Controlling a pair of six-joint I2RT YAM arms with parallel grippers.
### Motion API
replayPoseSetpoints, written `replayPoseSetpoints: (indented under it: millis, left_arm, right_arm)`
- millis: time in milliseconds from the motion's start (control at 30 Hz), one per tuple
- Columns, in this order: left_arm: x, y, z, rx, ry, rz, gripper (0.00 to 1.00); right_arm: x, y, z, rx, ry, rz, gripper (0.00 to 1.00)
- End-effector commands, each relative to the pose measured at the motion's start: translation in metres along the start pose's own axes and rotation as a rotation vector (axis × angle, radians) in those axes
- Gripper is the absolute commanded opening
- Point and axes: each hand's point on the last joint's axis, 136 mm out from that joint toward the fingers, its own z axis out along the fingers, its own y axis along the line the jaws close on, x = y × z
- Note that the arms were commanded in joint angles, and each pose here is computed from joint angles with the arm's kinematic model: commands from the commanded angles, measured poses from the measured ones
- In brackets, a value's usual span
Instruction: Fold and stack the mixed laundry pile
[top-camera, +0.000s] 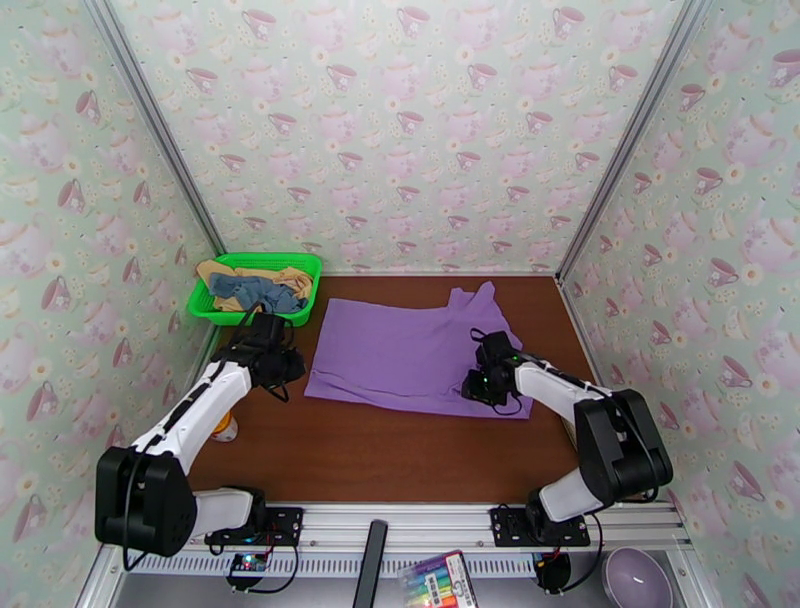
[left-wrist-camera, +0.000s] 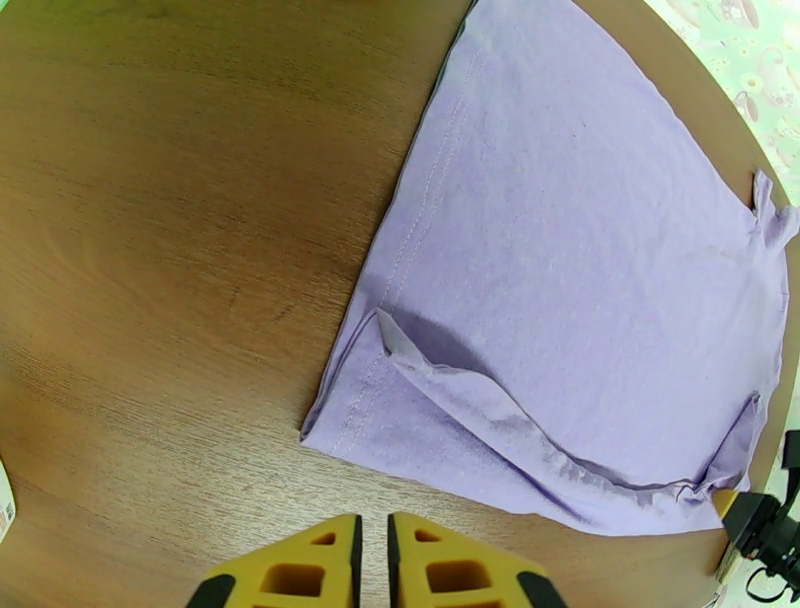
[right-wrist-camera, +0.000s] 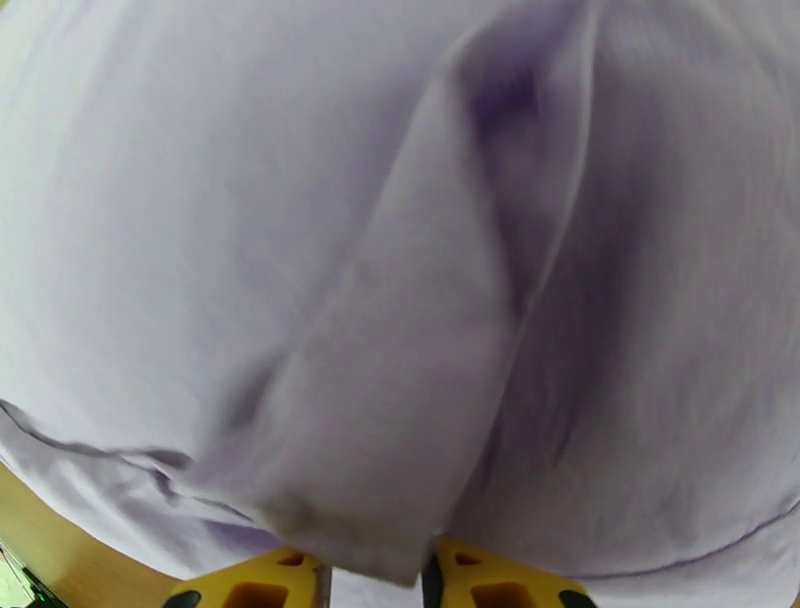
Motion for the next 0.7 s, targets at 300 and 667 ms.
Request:
replayPoseSetpoints:
  millis: [300,667]
  left_arm:
    - [0.005,0.004,0.019,-0.029,0.039,-0.006,0.14]
    - [0.019,-0.003,0.018,-0.03,0.074,0.048,0.18]
  right_arm:
    - [-0.083,0.045,0.023,-0.091,-0.086,-0.047,0.31]
    - [-0.115,0.024,-0.022,0.068,-0.179,-0.064,0.41]
